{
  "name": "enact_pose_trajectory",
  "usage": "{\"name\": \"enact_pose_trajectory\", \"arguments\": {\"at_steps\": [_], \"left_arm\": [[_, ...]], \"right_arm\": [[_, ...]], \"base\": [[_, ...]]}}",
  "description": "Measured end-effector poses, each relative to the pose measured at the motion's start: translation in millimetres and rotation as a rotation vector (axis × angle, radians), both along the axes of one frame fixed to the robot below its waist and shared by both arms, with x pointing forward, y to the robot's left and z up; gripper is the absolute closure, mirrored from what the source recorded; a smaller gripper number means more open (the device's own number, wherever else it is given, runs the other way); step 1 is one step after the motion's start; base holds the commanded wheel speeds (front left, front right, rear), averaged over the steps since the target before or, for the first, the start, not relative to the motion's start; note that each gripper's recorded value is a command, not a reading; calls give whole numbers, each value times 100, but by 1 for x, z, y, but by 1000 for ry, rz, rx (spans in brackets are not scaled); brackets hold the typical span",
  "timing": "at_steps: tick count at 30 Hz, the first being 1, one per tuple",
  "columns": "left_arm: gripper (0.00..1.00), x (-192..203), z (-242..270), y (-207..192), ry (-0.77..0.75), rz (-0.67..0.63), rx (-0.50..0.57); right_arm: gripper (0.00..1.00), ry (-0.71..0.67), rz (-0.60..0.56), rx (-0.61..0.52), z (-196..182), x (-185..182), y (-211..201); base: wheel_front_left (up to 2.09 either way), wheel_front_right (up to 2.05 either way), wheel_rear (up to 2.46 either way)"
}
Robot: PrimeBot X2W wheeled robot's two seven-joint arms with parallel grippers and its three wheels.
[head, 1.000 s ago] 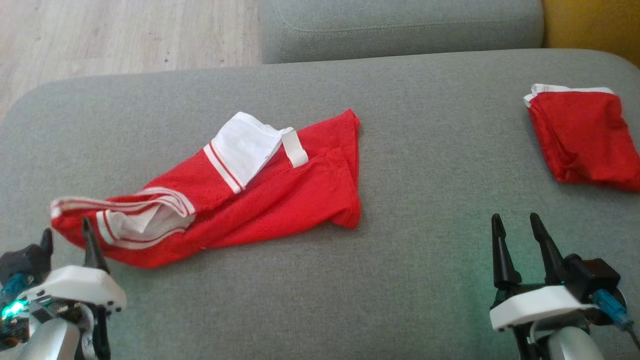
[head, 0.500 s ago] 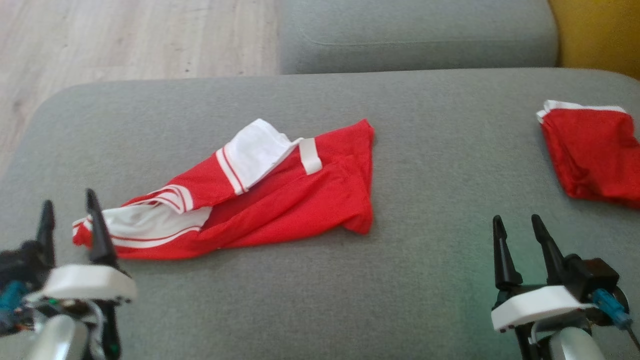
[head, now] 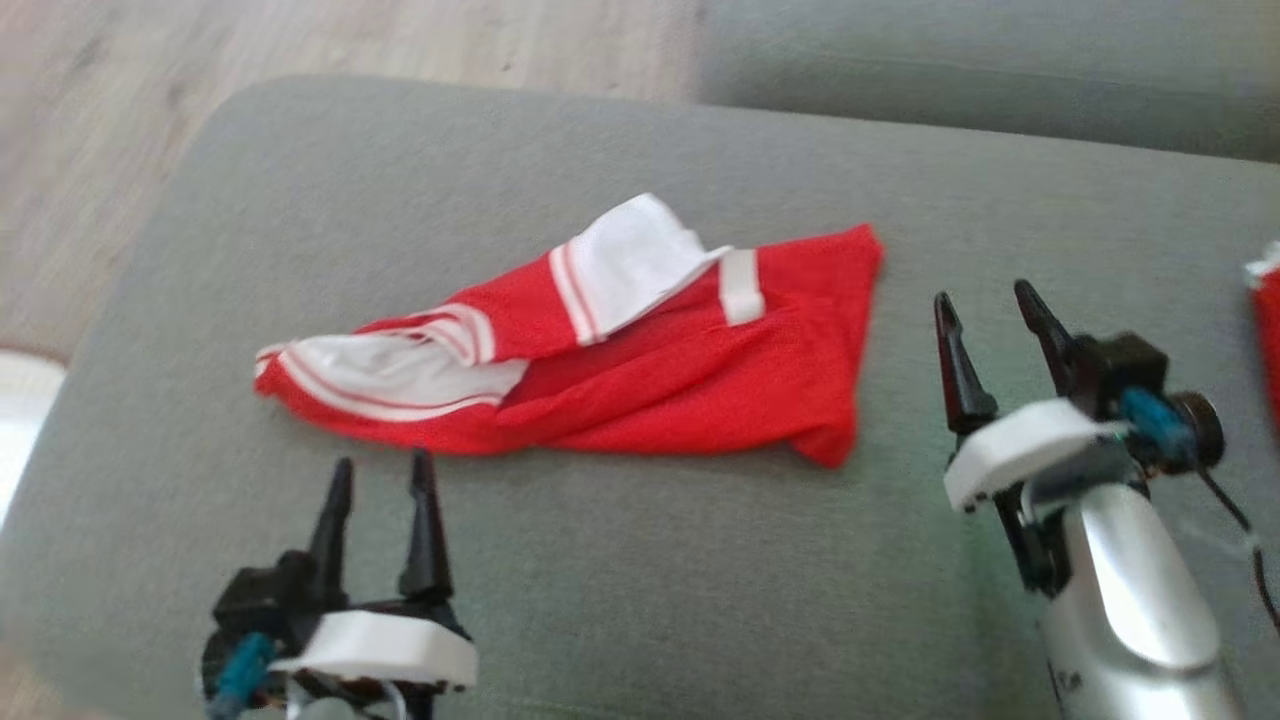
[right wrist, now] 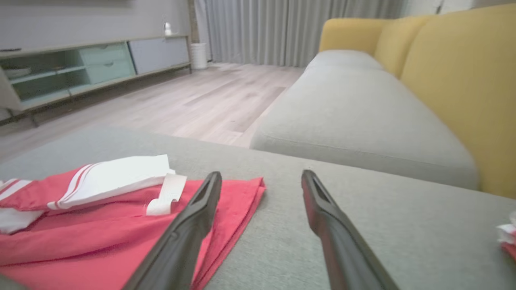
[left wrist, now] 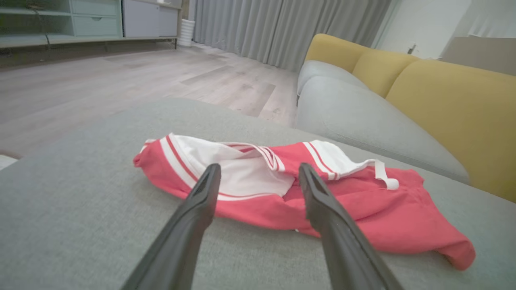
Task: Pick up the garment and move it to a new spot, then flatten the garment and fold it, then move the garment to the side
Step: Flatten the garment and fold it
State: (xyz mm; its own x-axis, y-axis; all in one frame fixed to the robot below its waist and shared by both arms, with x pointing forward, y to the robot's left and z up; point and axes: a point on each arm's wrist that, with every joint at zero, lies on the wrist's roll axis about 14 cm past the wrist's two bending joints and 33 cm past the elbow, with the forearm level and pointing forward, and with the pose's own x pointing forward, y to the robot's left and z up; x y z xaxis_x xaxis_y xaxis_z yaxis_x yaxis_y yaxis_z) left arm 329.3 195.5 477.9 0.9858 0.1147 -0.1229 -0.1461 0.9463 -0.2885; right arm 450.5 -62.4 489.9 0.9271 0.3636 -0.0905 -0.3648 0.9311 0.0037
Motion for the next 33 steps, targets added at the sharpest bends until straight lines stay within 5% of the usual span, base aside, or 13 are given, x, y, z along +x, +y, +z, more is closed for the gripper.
{"name": "enact_pose_trajectory", "arguments": {"at_steps": [14,23,25,26,31,32,33], "left_arm": [[0,-16,-31,30,92,148,-2],[0,-18,-41,32,122,162,2],[0,-17,-42,30,123,155,1],[0,-17,-43,29,125,151,1],[0,-13,-43,25,123,134,0],[0,-11,-43,24,121,128,0],[0,-10,-43,23,121,126,0]], "right_arm": [[0,291,187,-143,-95,47,70],[1,338,248,-153,-119,42,87],[25,331,257,-154,-118,40,88],[46,325,264,-157,-118,39,89],[69,304,284,-152,-115,36,92],[90,305,291,-149,-116,33,93],[100,298,294,-145,-115,32,93]], "base": [[0,0,0],[0,0,0],[0,0,0],[0,0,0],[0,0,0],[0,0,0],[0,0,0]]}}
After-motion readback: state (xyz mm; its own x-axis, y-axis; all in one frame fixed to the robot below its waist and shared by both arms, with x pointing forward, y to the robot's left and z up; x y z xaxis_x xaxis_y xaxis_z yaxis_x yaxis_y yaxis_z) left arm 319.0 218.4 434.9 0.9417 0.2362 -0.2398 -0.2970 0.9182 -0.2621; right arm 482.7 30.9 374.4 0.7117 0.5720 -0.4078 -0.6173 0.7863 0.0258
